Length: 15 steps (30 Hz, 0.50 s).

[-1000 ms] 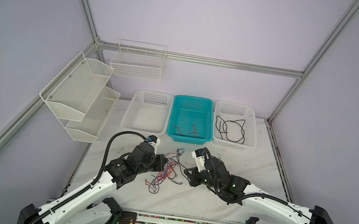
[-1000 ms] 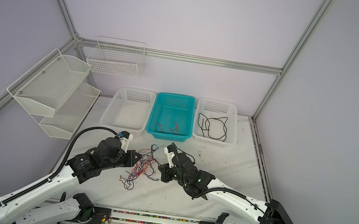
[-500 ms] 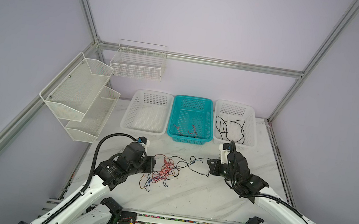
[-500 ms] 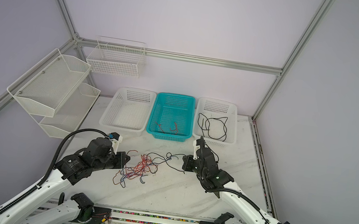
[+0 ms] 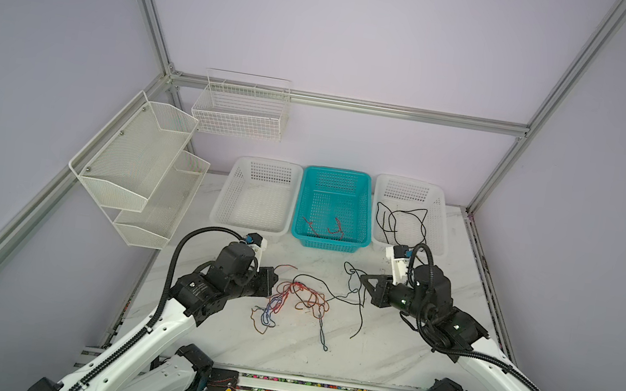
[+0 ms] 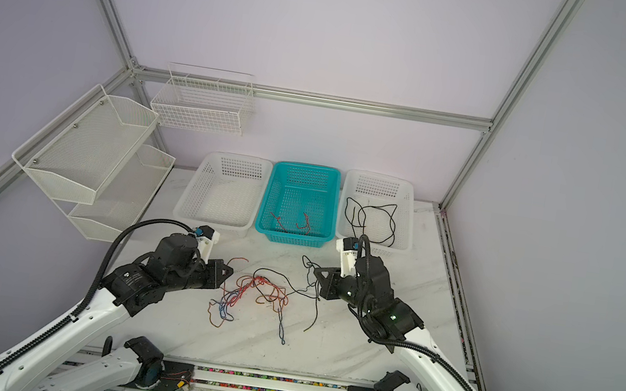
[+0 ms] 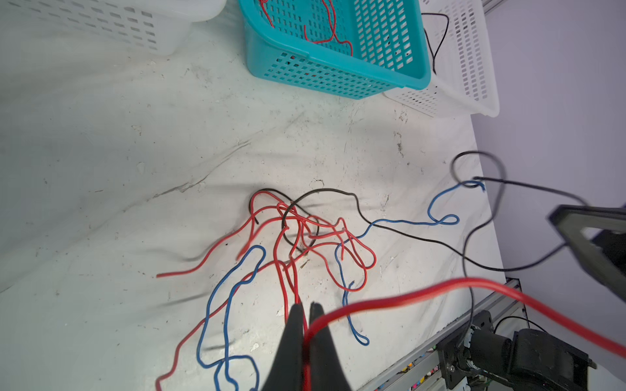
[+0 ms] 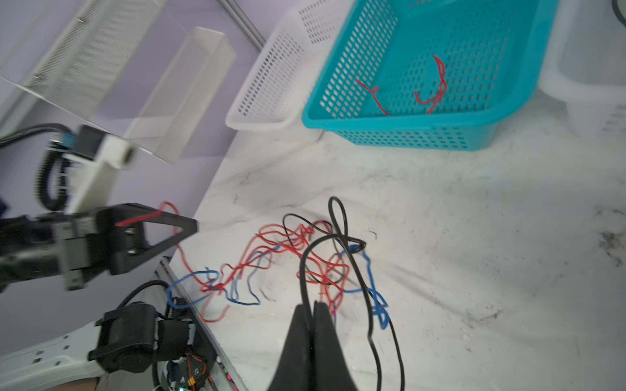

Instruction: Untangle the cables

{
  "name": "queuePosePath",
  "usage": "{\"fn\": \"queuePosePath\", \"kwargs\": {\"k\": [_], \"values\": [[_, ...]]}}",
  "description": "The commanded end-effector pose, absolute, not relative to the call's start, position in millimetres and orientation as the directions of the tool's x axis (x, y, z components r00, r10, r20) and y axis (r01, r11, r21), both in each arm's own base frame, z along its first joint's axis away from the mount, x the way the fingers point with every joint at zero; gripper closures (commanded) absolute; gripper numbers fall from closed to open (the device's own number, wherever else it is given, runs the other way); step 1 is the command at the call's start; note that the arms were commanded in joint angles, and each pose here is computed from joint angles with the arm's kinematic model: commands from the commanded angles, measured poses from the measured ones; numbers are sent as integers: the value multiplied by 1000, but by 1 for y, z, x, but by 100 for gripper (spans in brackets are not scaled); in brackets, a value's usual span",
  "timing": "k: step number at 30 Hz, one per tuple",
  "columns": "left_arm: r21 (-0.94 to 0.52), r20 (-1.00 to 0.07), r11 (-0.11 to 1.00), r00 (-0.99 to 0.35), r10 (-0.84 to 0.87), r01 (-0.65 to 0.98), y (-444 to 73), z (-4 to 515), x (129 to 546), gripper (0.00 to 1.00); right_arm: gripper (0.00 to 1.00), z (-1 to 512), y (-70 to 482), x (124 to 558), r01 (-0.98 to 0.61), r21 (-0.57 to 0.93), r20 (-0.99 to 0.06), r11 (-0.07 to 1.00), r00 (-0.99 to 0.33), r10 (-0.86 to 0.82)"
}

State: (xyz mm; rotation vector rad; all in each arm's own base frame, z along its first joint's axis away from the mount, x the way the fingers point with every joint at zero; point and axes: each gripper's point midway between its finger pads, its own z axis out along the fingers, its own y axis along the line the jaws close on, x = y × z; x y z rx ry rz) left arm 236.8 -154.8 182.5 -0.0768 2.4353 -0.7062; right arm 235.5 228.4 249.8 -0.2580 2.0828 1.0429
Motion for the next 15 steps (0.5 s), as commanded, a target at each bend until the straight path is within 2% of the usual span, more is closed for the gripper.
{"fn": "queuePosePath", "kwargs": {"k": [1, 7, 9, 11, 13, 15], "values": [[-515, -581, 838, -793, -186, 181, -168, 208, 253, 100, 100, 300, 233, 226, -575, 595, -766, 561, -616, 182], [-474, -561, 865, -813, -155, 163, -171, 184, 266, 100, 100, 334, 223, 226, -584, 567, -800, 582, -560, 217], [-469, -561, 867, -816, -144, 169, -174, 180, 270, 97, 100, 351, 223, 219, -620, 557, -815, 552, -536, 221], [-467, -555, 868, -821, -138, 169, -176, 177, 273, 80, 100, 369, 226, 209, -671, 541, -832, 506, -513, 209], [-476, -559, 860, -818, -136, 182, -180, 180, 277, 55, 100, 385, 228, 199, -717, 518, -851, 466, -488, 196], [-499, -573, 843, -806, -147, 202, -185, 192, 280, 42, 100, 390, 232, 192, -746, 507, -858, 432, -483, 175]]}}
